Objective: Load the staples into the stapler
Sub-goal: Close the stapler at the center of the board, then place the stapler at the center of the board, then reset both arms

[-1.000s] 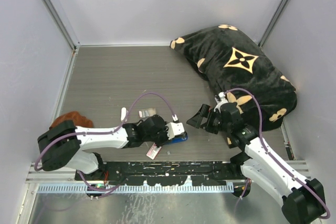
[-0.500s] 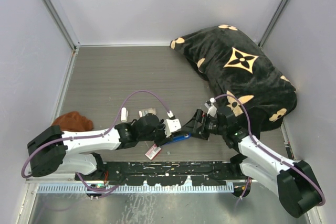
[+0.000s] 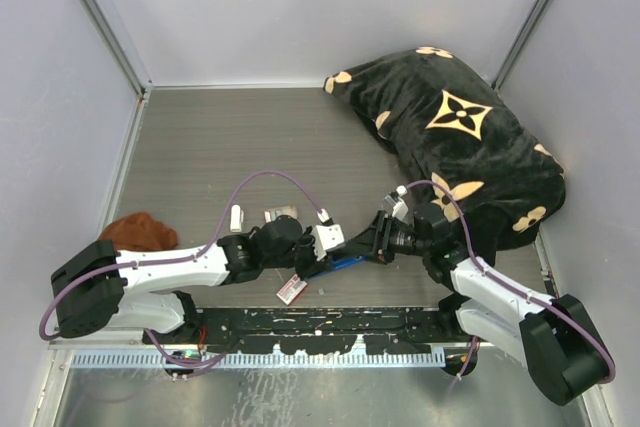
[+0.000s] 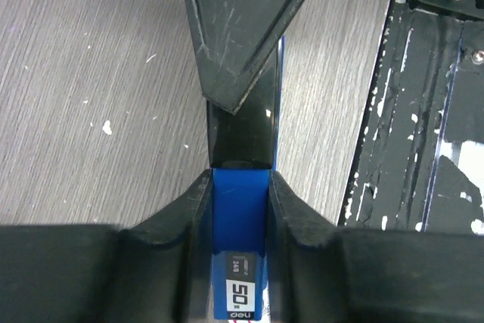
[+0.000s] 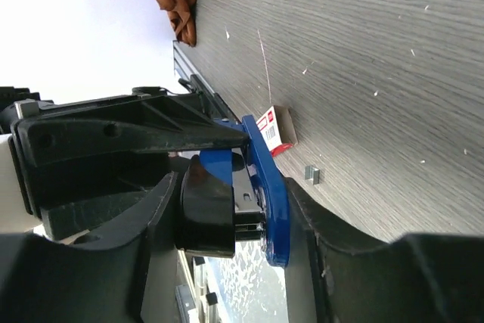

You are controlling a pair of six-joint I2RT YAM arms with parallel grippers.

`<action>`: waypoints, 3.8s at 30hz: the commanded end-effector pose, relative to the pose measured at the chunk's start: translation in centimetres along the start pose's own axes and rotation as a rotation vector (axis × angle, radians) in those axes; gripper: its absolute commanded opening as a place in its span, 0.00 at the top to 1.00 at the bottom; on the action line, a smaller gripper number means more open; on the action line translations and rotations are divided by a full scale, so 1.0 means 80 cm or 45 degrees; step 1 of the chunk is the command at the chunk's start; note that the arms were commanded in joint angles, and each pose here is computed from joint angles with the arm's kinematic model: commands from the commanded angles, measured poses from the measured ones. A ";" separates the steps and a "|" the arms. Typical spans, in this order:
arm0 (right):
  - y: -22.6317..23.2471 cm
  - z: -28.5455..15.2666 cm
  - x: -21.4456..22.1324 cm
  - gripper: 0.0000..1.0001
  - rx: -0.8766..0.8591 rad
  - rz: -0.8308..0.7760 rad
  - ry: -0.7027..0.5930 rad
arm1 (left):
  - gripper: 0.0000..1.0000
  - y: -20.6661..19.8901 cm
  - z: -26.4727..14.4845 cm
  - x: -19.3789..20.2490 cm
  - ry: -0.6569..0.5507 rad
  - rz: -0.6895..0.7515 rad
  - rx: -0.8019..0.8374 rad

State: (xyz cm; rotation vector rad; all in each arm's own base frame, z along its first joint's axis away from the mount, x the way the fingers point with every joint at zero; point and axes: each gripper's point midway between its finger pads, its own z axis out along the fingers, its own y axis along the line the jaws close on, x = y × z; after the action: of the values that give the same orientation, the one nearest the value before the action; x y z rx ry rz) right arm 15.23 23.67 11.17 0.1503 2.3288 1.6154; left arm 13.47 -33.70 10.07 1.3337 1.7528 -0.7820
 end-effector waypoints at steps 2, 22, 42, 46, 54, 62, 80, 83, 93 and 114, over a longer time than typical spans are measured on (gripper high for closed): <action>0.018 -0.001 -0.006 0.98 -0.079 -0.027 -0.021 | 0.42 0.005 -0.006 -0.076 -0.237 -0.003 -0.029; 0.048 -0.005 -0.010 0.94 -0.207 -0.101 -0.020 | 0.10 0.004 -0.001 -0.005 -0.046 -0.022 -0.033; 0.068 -0.010 0.004 0.06 -0.260 -0.151 0.124 | 0.96 -0.013 0.008 0.019 0.052 -0.035 0.068; 0.066 -0.008 0.003 0.03 -0.245 -0.156 0.130 | 0.97 -0.013 0.010 0.018 0.062 -0.033 0.071; 0.034 -0.001 0.004 0.99 -0.075 -0.133 0.157 | 0.98 -0.010 0.011 0.016 0.065 -0.034 0.054; 0.023 0.002 -0.001 0.99 -0.041 -0.107 0.097 | 0.91 -0.006 0.011 0.013 0.062 -0.039 0.032; 0.014 0.034 -0.132 0.78 0.042 -0.324 -0.495 | 0.02 0.133 -0.111 -0.013 -0.295 -0.540 -0.613; -0.006 0.042 -0.140 0.32 0.146 -0.347 -0.473 | 0.02 0.170 -0.134 0.001 -0.292 -0.673 -0.757; -0.052 -0.013 -0.188 0.00 0.748 -0.627 -0.544 | 0.02 0.265 -0.203 0.056 -0.324 -1.086 -1.062; 0.065 -0.251 -0.310 0.00 1.100 -0.853 -1.420 | 0.02 0.343 -0.389 0.149 -0.588 -1.028 -1.987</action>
State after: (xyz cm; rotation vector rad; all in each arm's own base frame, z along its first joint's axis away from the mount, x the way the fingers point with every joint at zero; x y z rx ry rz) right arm 32.61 4.82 20.81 0.2360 1.9370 0.1230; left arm 31.60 1.92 13.50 -0.5236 1.9236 -0.0703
